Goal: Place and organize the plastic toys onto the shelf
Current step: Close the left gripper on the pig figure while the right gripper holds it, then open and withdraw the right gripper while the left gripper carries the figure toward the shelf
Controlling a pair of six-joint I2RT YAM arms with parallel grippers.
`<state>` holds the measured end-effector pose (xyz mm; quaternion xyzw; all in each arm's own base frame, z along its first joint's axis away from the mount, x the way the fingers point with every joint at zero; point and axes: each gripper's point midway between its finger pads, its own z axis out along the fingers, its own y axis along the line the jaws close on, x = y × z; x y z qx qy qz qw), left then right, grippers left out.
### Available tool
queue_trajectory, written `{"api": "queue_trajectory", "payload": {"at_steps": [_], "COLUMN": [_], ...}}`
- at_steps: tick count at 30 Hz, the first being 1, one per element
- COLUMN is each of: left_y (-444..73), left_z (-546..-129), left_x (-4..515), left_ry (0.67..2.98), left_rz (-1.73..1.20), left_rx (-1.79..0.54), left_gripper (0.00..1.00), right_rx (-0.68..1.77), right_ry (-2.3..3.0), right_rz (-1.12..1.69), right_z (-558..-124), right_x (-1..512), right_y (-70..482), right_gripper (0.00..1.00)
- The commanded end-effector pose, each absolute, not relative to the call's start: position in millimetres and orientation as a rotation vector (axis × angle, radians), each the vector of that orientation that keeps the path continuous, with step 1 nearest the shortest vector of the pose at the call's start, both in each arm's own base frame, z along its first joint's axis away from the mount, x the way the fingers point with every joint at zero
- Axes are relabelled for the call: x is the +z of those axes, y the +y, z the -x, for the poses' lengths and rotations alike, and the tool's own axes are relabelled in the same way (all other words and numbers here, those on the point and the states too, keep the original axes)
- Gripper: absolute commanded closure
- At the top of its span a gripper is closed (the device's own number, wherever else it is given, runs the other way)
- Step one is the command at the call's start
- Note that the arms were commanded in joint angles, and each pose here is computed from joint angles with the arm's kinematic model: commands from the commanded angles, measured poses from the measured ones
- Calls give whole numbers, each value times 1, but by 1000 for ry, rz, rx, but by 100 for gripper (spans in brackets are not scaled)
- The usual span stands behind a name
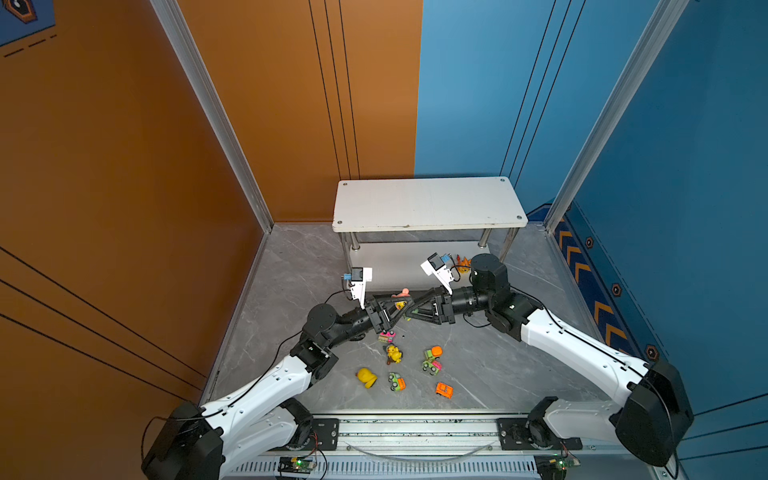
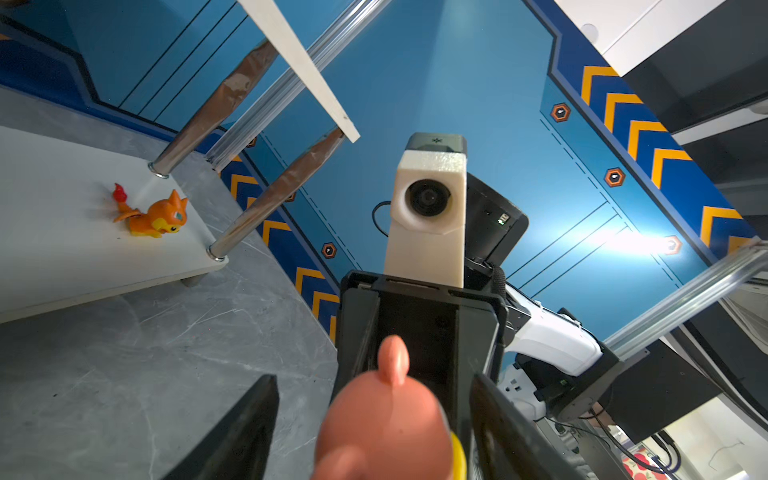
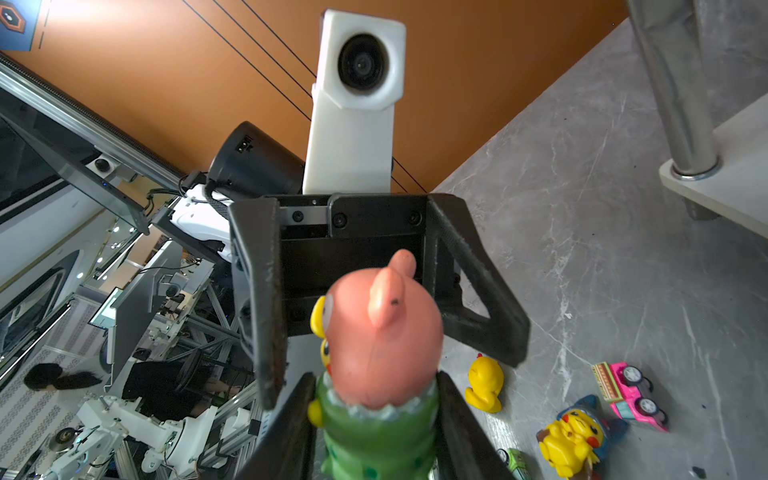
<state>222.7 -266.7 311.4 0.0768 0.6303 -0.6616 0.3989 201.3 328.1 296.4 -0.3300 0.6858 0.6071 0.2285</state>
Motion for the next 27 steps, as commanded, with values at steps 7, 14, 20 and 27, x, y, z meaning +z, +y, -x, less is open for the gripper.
{"api": "queue_trajectory", "payload": {"at_steps": [7,14,20,27], "left_y": [-262,-263,-260,-260], "left_z": [-210,-210,-214,-224], "left_x": [353,349,347,341], "left_ry": [1443,1458,1464,1505], "left_rz": [-258,-261,-250,-292], "left_rx": [-1753,-1748,-1723,-1581], "left_gripper": [40,58,76,96], "right_rx": [1695,1714,1714,1583], "right_ry": [1781,1746,1737,1853], "right_rz": [951,949,951,932], "right_z": [-196,-196,-196,-201], "right_x": [327,338,340,319], "right_y": [329,331,333,331], "right_gripper": [87,87,87,39]}}
